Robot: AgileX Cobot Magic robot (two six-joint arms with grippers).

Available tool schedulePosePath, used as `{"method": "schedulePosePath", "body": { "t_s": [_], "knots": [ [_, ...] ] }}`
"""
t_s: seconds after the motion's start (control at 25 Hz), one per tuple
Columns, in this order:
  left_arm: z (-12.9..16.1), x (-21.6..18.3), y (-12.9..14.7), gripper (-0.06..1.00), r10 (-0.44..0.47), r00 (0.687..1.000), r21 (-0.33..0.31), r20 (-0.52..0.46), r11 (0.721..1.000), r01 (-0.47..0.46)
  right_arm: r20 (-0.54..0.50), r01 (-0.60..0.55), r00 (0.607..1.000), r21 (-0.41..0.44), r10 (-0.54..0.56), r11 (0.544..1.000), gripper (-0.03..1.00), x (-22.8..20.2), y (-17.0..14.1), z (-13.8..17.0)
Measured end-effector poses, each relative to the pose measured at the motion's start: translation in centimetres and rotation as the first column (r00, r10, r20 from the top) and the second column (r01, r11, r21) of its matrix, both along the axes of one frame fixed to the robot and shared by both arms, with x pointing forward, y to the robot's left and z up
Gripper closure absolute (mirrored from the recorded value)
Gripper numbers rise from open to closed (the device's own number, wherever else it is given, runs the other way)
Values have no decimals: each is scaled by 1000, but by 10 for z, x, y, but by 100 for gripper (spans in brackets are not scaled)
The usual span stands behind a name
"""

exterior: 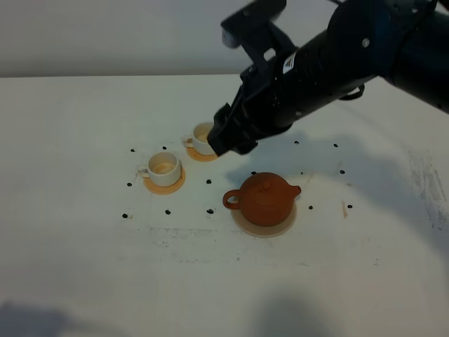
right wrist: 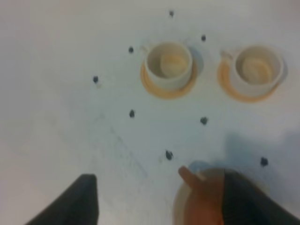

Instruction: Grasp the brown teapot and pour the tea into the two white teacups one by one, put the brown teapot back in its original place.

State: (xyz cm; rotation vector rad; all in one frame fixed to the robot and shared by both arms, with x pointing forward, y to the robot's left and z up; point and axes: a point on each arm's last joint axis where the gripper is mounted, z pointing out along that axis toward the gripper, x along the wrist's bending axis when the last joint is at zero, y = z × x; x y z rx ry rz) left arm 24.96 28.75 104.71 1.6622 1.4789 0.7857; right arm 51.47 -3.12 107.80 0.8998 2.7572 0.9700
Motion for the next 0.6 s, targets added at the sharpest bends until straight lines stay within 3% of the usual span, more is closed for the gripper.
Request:
{"method": "schedulePosePath", "body": {
  "t_s": [0.16, 0.6],
  "knots": [
    [0, -4, 2, 35, 14, 1000, 15, 25, 1000, -15, -32, 19, 999, -17, -20, 1000, 42, -2, -2, -13],
    [-2, -5, 1, 40, 46, 999, -42, -9, 998, -46, -61, -21, 998, -47, 19, 999, 42, -22, 8, -35]
  ]
}}
